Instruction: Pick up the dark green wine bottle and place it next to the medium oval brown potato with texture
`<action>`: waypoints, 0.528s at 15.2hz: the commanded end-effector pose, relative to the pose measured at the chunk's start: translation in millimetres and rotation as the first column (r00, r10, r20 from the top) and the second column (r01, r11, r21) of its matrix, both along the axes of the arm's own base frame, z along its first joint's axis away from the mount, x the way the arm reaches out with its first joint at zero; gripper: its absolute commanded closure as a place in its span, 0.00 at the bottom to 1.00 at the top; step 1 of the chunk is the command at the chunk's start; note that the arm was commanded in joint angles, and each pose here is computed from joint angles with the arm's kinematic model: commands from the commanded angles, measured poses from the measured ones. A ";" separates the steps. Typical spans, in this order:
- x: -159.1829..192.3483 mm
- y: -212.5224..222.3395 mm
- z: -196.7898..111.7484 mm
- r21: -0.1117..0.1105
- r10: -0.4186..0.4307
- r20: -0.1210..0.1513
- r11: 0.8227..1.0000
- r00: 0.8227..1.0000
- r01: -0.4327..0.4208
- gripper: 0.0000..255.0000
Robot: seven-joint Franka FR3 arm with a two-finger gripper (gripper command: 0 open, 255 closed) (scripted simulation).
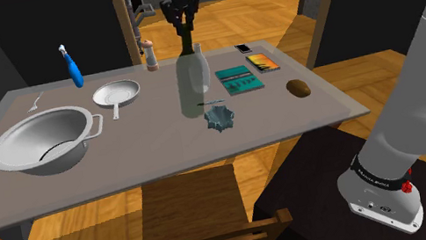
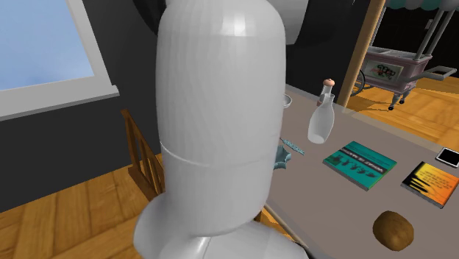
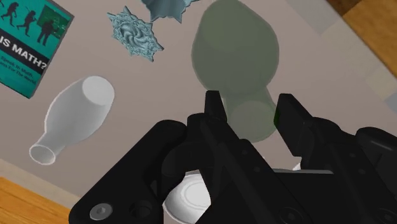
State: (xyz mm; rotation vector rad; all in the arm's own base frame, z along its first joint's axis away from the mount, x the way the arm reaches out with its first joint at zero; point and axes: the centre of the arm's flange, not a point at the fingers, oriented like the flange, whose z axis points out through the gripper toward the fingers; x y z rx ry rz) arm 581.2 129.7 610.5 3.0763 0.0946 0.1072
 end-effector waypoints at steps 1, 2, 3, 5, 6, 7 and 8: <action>-9.8 -24.5 2.0 0.001 0.001 0.001 1.000 1.000 -0.001 1.00; -14.2 -36.9 2.1 0.001 0.001 0.001 1.000 1.000 -0.001 1.00; -18.5 -49.4 2.1 0.001 0.001 0.001 1.000 1.000 -0.001 1.00; -27.2 -74.3 2.1 0.001 0.001 0.001 1.000 1.000 -0.001 1.00; -31.5 -86.8 2.2 0.001 0.001 0.001 1.000 1.000 -0.001 1.00; -35.8 -99.3 2.2 0.001 0.001 0.001 1.000 1.000 -0.001 1.00; -40.2 -111.7 2.2 0.001 0.001 0.001 1.000 1.000 -0.001 1.00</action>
